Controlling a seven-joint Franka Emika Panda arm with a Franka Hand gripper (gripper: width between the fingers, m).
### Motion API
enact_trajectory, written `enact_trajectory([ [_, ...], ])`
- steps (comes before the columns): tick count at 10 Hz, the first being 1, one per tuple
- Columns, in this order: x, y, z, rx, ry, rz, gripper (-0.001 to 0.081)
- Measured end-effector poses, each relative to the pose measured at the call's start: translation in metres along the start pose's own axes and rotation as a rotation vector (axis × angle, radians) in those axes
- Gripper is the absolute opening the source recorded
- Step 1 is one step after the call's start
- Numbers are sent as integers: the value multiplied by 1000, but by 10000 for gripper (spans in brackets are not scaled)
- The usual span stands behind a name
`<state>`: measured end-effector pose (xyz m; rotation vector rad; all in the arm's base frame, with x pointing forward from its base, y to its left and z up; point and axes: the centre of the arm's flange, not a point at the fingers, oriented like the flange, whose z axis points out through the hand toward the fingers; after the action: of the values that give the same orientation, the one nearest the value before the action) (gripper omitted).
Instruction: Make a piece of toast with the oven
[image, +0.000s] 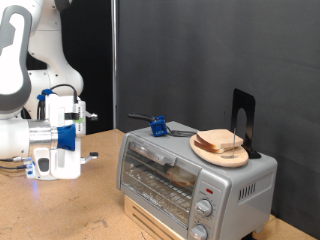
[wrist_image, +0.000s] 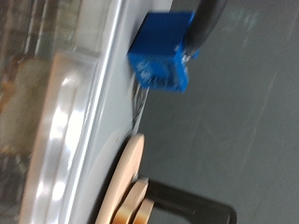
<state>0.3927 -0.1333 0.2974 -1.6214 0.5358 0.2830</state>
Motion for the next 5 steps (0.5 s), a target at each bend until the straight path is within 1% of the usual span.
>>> enact_trajectory([
  [1,-4,0,1,-14,-47,3,808],
  [2,-4,-2,1,-13,-77,5,808],
  [3,6,-2,-1,-13,-77,11,808],
  [4,22,0,-1,-9,-72,38,808],
  [5,39,-1,1,13,-69,57,808],
])
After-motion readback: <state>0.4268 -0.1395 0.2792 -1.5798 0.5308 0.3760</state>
